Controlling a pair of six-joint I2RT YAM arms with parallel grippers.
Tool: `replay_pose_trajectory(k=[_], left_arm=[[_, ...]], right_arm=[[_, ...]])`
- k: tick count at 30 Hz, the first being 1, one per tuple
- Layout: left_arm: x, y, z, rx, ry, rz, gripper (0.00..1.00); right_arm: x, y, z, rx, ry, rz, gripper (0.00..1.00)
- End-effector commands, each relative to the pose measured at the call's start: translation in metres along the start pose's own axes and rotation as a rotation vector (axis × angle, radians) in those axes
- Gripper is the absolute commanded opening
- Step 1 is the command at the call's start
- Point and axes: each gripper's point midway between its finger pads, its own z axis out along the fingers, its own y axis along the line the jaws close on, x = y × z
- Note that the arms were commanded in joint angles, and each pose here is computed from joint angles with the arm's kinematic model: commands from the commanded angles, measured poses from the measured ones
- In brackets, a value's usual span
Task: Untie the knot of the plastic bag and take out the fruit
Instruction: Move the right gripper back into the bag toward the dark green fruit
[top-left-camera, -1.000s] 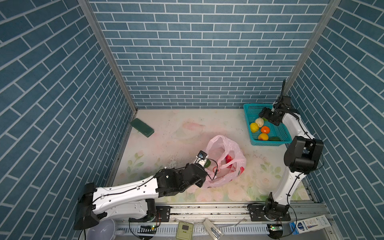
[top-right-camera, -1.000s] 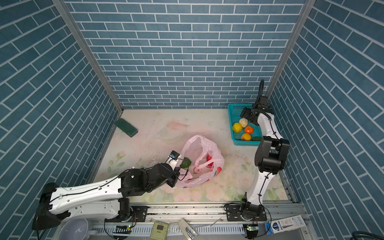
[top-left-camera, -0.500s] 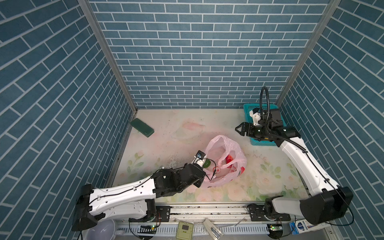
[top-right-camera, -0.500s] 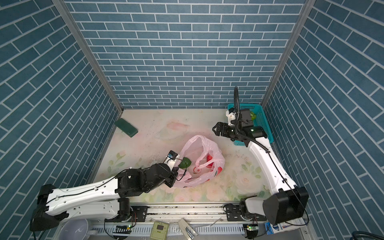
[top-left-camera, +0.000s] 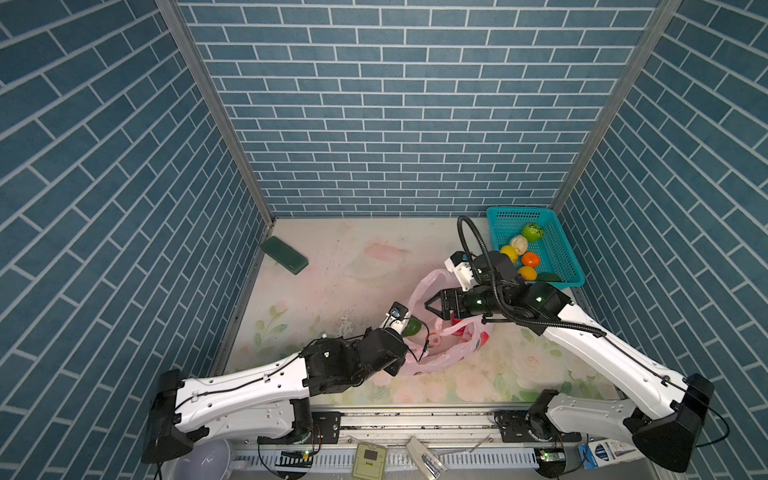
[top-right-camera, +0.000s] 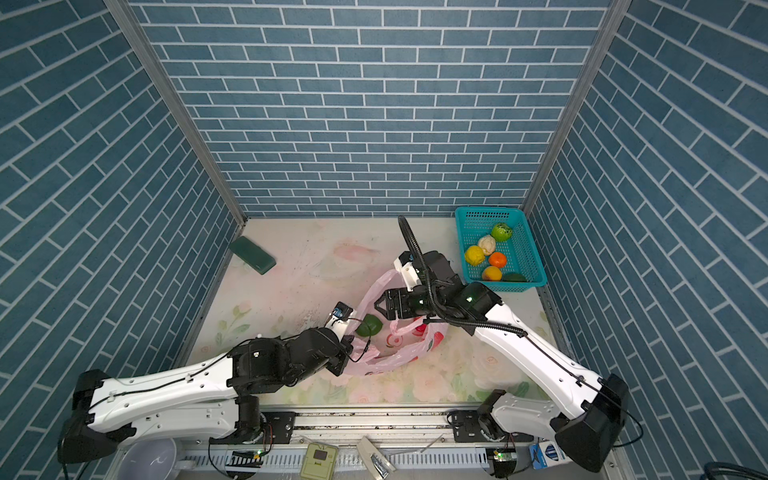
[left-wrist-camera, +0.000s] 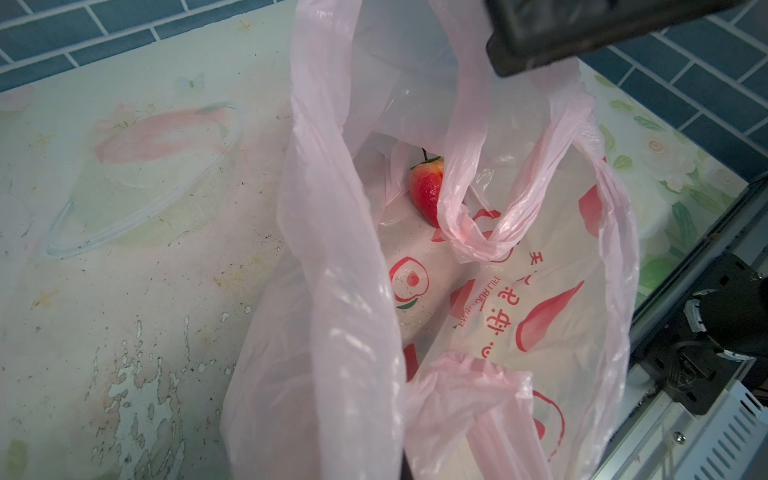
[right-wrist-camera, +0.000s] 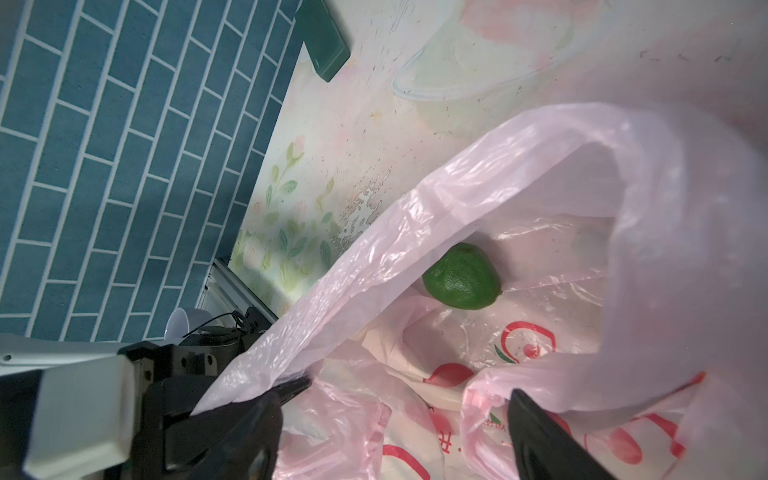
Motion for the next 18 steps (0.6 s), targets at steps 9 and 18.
replay_pose_trajectory(k=[9, 18], left_arm=[[-0.002, 0.011, -0.004, -0.039, -0.009, -0.027, 0.00], [-0.009, 0.017, -0.009, -0.034, -0.063, -0.088, 0.00]], right_arm=[[0.023, -0.007, 0.069, 0.040, 0.017, -0.034, 0.77], [0.080, -0.040, 0.090, 0.154, 0.068, -0.171, 0.71]])
